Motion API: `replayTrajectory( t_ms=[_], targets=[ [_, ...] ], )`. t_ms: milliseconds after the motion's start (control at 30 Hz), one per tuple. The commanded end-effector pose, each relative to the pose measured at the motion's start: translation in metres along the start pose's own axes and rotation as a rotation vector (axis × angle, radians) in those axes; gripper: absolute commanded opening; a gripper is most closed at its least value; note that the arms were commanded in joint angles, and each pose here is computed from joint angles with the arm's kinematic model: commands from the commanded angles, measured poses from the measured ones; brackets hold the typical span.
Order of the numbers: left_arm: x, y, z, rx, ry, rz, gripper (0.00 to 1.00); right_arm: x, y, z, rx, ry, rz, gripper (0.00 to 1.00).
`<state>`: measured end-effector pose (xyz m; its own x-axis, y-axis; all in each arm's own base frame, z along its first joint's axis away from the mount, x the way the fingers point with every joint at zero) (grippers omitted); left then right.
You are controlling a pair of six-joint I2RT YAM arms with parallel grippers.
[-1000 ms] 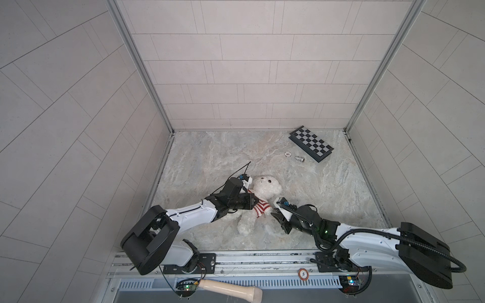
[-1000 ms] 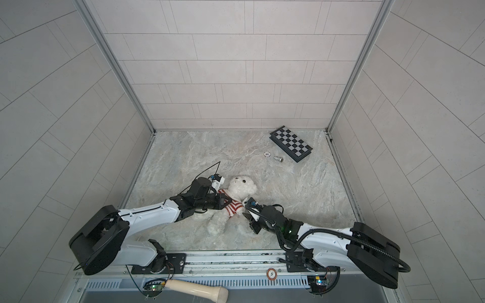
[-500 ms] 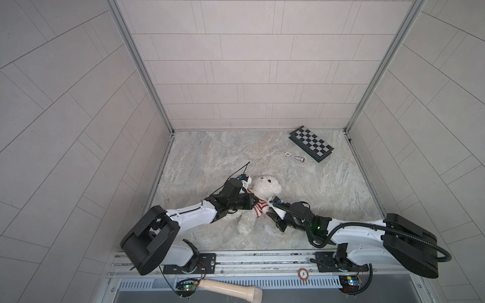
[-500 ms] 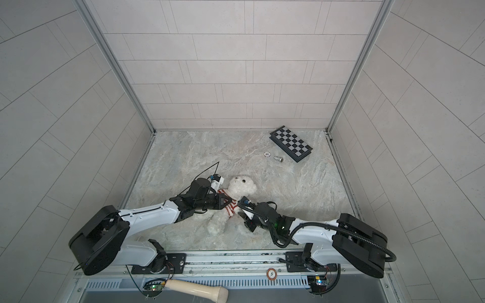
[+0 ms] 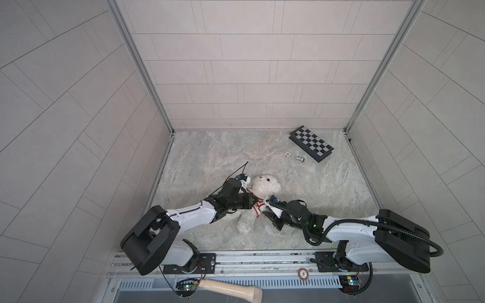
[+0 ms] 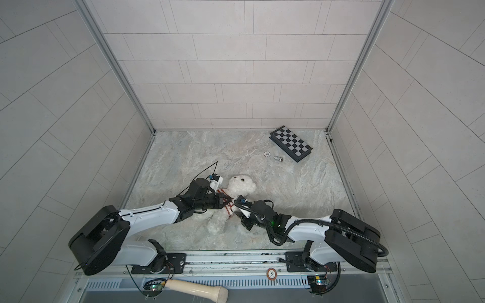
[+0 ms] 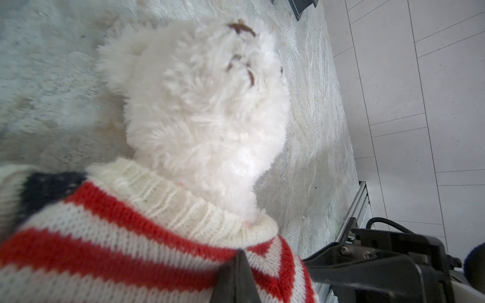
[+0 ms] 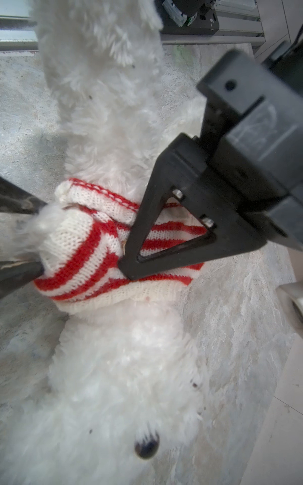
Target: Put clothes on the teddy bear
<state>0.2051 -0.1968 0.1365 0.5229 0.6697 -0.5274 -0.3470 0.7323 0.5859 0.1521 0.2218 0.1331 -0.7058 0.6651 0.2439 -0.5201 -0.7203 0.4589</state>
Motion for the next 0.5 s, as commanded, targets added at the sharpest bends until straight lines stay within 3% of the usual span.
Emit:
replayTrajectory(
  t_ms=[0, 133, 367, 467],
  targets=[
    [0.0084, -0.0002, -0.0123, 0.034, 0.023, 0.043, 0.03, 0.0029, -0.0015, 0.014, -0.069, 0.003, -0.012, 0.35],
    [0.0084, 0.0005, -0.0127, 0.032, 0.024, 0.043, 0.03, 0.0008, -0.0028, 0.0164, -0.09, -0.007, -0.049, 0.35],
    [0.0085, 0.0025, -0.012, 0.032, 0.018, 0.052, 0.02, -0.0013, 0.0008, 0.0149, -0.085, -0.011, -0.065, 0.08],
    [0.011, 0.0037, -0.0118, 0.03, 0.019, 0.062, 0.02, -0.003, 0.0063, 0.0119, -0.081, -0.007, -0.074, 0.01]
  ],
)
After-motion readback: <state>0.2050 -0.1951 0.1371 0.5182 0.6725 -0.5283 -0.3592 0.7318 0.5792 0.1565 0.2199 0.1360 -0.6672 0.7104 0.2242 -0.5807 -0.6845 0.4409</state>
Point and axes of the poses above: each gripper's point midway between its finger pads, its own y axis back along the fingers, its own x axis along the line the jaws close on, z = x × y, the point moved 10 cm from there along y, back along the fingers, and after that the axes turned 15 degrees about -y, right-handed, at the moved point
